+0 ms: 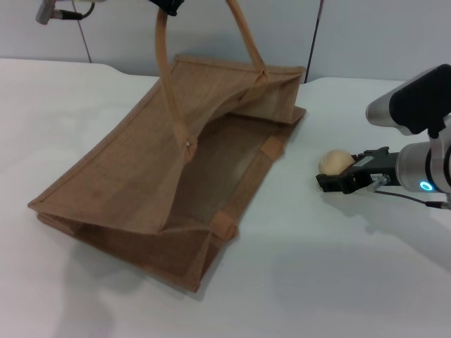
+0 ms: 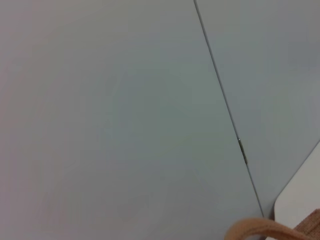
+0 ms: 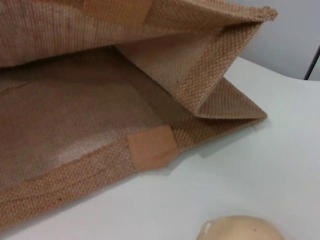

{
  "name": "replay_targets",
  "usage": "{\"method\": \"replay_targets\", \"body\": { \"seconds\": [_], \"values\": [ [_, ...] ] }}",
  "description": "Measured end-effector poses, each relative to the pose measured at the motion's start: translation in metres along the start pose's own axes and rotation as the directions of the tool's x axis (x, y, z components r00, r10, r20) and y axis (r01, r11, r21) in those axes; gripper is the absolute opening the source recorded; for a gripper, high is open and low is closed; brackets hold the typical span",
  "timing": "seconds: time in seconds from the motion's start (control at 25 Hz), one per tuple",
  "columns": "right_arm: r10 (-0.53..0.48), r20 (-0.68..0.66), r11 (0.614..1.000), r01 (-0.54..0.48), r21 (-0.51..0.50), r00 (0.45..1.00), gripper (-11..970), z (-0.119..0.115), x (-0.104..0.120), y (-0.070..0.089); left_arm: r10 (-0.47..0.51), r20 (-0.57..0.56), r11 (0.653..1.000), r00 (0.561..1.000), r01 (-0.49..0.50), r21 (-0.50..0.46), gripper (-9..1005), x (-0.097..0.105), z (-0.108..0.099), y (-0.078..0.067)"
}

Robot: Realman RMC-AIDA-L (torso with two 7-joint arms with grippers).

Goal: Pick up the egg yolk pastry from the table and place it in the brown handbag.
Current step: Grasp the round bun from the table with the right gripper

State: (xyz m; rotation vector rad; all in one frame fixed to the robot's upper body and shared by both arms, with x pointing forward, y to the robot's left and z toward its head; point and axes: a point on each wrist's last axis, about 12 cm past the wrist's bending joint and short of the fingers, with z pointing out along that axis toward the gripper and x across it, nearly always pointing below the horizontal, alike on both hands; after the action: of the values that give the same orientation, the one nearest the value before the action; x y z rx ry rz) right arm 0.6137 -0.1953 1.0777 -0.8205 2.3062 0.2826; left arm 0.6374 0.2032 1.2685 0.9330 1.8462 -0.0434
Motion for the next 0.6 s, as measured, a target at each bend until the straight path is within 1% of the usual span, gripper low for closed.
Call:
{"method": "replay_targets", "body": {
  "seconds": [0.4,0.6],
  "values": [
    [0.010,0.012,1.000,-0.010,-0.004,1.000,692,-0.003,-0.006,-0.002,0.002,0.001,1.000,1.000,-0.002,0.000,119,-0.001,0.000,0.000],
    [-0.026,0.056,1.000,0.027,-0.013,0.998,653,-0.008,-0.026,0.002,0.002,0.000,1.000,1.000,-0.002,0.000,119,0.000,0.000,0.000]
  ]
}}
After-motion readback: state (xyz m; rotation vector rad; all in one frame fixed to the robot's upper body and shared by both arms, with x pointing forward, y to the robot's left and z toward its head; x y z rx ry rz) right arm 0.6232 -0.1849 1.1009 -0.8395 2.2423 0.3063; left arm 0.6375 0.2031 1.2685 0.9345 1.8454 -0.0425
